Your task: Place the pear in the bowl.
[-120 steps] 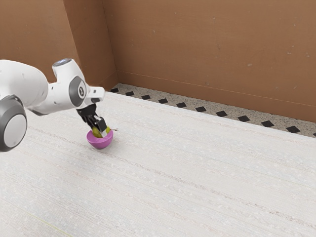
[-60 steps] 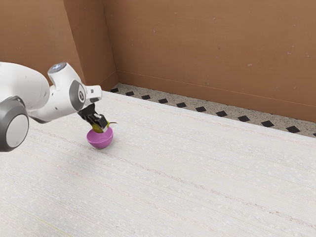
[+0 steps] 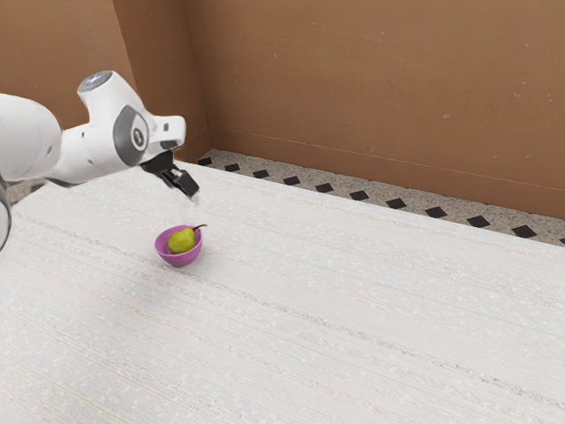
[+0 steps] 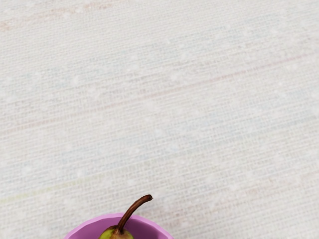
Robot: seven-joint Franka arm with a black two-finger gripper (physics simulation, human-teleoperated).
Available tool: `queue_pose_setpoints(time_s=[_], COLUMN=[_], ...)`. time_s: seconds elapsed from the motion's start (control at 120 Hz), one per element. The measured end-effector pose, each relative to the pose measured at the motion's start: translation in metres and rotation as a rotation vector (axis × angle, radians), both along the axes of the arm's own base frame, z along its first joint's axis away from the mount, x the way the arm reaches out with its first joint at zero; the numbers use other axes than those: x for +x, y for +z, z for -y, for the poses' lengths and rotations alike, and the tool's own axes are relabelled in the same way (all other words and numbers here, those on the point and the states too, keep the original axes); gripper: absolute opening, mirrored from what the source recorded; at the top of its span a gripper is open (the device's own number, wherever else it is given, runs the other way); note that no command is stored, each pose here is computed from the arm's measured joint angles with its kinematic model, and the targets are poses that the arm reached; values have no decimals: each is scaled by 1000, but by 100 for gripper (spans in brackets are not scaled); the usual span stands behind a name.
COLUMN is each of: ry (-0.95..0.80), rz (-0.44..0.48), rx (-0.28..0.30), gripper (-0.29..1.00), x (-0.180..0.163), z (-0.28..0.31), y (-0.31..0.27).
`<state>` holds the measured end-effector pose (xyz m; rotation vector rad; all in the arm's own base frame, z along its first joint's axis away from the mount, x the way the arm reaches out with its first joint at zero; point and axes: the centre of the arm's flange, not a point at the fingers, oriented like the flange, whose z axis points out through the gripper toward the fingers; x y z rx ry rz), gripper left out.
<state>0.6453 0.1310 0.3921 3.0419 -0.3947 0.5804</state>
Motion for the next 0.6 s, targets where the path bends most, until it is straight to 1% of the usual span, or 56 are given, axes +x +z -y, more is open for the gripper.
queue_pose_setpoints(time_s=[0.192,0.25,0.308,0.358,0.433,0.6], ry=[-192,-247,-260,-245,-211,-113], rz=[2,-13,-46,-89,-156,-242], rx=[104,156,180,186,179,162], gripper=[69,69,70,70,70,70], x=[-2,0,-3,-7,-14,-22], z=[51,77,92,98,107,112], y=[99,130,150,159,163,174])
